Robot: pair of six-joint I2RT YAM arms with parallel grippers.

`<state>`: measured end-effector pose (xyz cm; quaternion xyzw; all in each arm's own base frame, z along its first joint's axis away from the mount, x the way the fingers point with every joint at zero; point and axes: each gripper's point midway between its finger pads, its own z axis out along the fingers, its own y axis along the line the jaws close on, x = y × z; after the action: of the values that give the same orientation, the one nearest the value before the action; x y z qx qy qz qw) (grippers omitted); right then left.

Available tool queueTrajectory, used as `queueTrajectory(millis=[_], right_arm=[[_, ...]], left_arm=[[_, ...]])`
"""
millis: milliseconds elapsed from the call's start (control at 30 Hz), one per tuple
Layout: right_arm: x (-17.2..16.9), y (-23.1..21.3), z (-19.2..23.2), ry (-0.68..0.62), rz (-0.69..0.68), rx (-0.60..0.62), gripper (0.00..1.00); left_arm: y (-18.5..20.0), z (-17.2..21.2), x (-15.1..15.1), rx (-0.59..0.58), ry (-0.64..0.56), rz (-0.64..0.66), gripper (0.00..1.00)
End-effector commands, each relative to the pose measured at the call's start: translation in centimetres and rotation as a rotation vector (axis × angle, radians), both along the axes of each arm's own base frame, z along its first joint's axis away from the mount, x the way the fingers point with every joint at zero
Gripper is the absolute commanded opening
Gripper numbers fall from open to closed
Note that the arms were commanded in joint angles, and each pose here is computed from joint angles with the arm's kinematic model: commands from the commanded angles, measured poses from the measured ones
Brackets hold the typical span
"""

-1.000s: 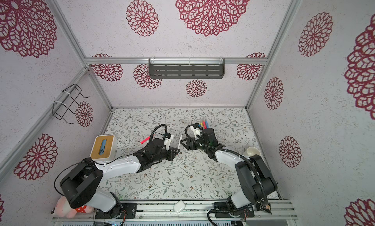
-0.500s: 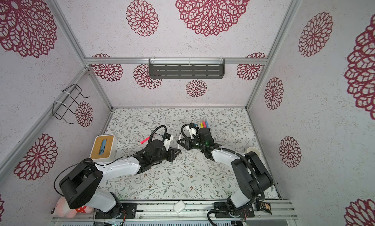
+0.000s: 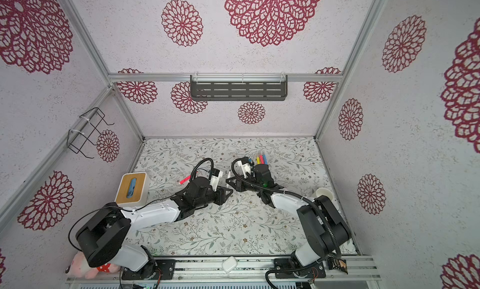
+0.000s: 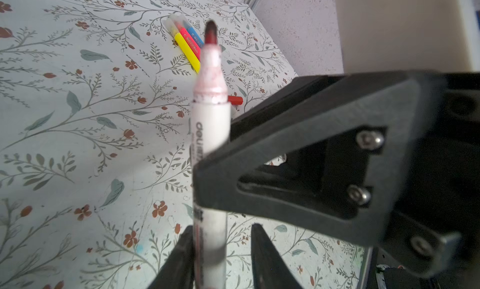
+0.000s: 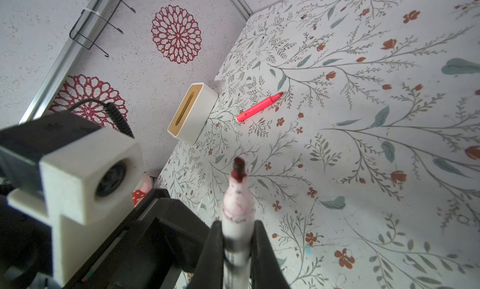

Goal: Insert the pens into the pen caps
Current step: 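Grasp the white marker with the left gripper and lift it upright, then move the right gripper down to the red cap while the left holds the marker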

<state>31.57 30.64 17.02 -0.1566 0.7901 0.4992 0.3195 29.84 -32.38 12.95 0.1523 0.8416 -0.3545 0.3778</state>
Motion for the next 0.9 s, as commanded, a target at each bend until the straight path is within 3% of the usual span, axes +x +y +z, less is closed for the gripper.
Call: queueTrajectory(millis=[0, 300, 400, 467, 533, 733, 867], right_arm=[[-0.3, 0.3, 2.6, -0.064, 0.002, 0.053, 0.03], [-0.6, 0.2, 2.9, -0.068, 0.002, 0.055, 0.07], [-0.8, -0.2, 2.9, -0.072, -0.015, 0.049, 0.29], [-0.5, -0.9, 2.9, -0.083, -0.049, 0.019, 0.51], [0.5, -2.6, 2.5, -0.087, -0.131, -0.058, 0.58], [5.5, -12.1, -1.6, 0.079, -0.474, -0.407, 0.61], [7.4, -16.7, -3.8, 0.143, -0.596, -0.585, 0.62]], left_arm=[[-0.6, 1.4, 0.6, -0.016, -0.039, -0.009, 0.34], [1.4, 1.8, 1.6, 0.01, -0.071, 0.095, 0.0], [2.1, 2.0, 1.7, 0.013, -0.081, 0.111, 0.0], [2.4, 2.0, 1.8, 0.019, -0.079, 0.116, 0.0], [2.8, 1.6, 1.7, 0.038, -0.068, 0.118, 0.0], [3.5, 0.3, 1.0, 0.053, -0.035, 0.121, 0.0], [3.9, -0.1, 0.6, 0.052, -0.014, 0.129, 0.0]])
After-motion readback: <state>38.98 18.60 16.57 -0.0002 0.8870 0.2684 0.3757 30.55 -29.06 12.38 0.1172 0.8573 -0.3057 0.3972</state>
